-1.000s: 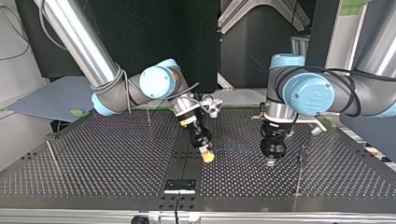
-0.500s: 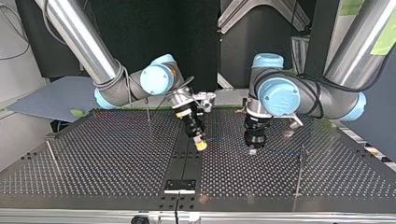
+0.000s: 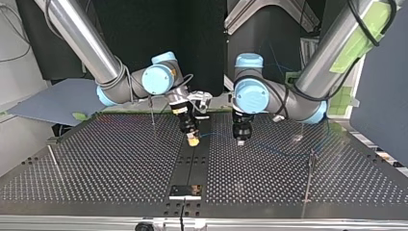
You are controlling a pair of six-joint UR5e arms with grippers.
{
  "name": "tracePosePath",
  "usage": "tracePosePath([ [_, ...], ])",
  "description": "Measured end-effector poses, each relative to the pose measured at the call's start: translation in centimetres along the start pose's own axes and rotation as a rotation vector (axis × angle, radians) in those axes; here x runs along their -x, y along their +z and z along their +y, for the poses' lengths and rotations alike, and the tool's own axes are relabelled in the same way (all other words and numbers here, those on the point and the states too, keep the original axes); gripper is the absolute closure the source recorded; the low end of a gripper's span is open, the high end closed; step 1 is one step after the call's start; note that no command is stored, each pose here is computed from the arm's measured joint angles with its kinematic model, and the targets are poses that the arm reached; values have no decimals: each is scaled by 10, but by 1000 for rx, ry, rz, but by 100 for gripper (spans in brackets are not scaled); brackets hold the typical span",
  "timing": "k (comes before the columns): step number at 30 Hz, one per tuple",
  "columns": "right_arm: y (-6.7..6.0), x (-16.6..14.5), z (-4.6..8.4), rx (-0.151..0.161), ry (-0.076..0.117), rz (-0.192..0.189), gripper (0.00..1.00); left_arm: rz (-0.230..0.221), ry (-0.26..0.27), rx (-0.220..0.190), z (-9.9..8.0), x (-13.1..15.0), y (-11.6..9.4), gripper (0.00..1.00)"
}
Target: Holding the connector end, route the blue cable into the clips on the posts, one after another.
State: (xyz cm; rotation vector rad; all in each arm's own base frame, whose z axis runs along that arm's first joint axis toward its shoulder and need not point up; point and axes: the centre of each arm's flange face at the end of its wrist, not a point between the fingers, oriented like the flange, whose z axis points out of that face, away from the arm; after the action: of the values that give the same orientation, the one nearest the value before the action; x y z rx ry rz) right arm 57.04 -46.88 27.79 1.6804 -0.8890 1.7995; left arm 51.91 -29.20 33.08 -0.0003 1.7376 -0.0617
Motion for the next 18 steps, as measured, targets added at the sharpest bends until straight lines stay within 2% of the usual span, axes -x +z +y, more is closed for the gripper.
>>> tracePosePath([
  [2,-4,8,5,18,-3,-17,100,-5,-10,0,-9,-7,0,100],
  [6,-13,28,17,50,-21,-58,100,-29,-19,-2,-27,-12,-5,100],
  [12,-28,53,30,91,-37,-112,100,-37,-9,-11,-51,-21,-21,100],
  [18,-39,71,40,117,-53,-153,100,-23,9,-28,-60,-42,-32,100],
])
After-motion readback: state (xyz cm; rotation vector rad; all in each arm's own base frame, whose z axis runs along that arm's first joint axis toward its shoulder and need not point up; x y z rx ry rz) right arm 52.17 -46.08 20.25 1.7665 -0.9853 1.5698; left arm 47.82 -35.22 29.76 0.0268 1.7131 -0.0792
